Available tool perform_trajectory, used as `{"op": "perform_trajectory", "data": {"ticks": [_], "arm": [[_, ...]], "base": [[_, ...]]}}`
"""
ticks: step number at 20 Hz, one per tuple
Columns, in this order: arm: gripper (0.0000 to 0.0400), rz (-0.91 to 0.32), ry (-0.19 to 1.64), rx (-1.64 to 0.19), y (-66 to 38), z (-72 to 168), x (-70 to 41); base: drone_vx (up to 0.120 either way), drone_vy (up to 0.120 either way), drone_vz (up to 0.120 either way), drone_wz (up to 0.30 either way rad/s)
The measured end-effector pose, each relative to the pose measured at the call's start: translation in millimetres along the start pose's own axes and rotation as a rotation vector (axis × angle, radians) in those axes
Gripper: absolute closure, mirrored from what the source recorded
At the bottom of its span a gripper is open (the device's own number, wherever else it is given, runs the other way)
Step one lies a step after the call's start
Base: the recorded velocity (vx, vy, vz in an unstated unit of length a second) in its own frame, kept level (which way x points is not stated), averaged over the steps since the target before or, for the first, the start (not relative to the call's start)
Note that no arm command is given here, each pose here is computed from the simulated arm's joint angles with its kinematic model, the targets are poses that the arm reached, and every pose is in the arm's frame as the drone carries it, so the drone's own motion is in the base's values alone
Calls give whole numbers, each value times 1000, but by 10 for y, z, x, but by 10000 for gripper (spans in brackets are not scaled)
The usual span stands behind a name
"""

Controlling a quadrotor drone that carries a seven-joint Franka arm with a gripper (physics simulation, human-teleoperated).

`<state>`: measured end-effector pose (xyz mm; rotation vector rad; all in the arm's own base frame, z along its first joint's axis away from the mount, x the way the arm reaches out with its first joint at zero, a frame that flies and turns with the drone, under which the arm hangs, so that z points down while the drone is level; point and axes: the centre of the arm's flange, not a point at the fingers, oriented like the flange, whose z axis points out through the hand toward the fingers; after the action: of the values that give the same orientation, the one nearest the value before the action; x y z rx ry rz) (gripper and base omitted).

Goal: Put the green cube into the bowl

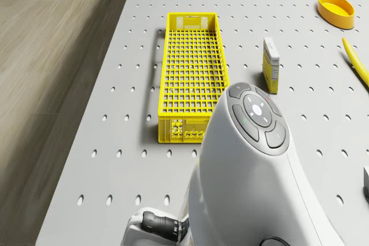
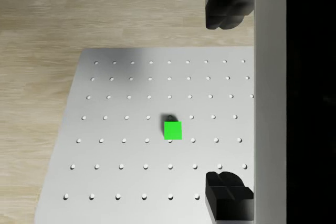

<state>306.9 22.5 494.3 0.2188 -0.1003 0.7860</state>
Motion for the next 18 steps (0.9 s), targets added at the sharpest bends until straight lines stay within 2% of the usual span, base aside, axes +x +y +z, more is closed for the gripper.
{"op": "perform_trajectory", "data": {"ticks": [4,10,18], "arm": [[0,-3,87,-83,-83,3,-84],[0,-5,142,-134,-134,12,-137],[0,-5,163,-154,-154,17,-157]], "base": [[-120,0,-120,0],[-120,0,-120,0],[-5,0,-120,0]]}}
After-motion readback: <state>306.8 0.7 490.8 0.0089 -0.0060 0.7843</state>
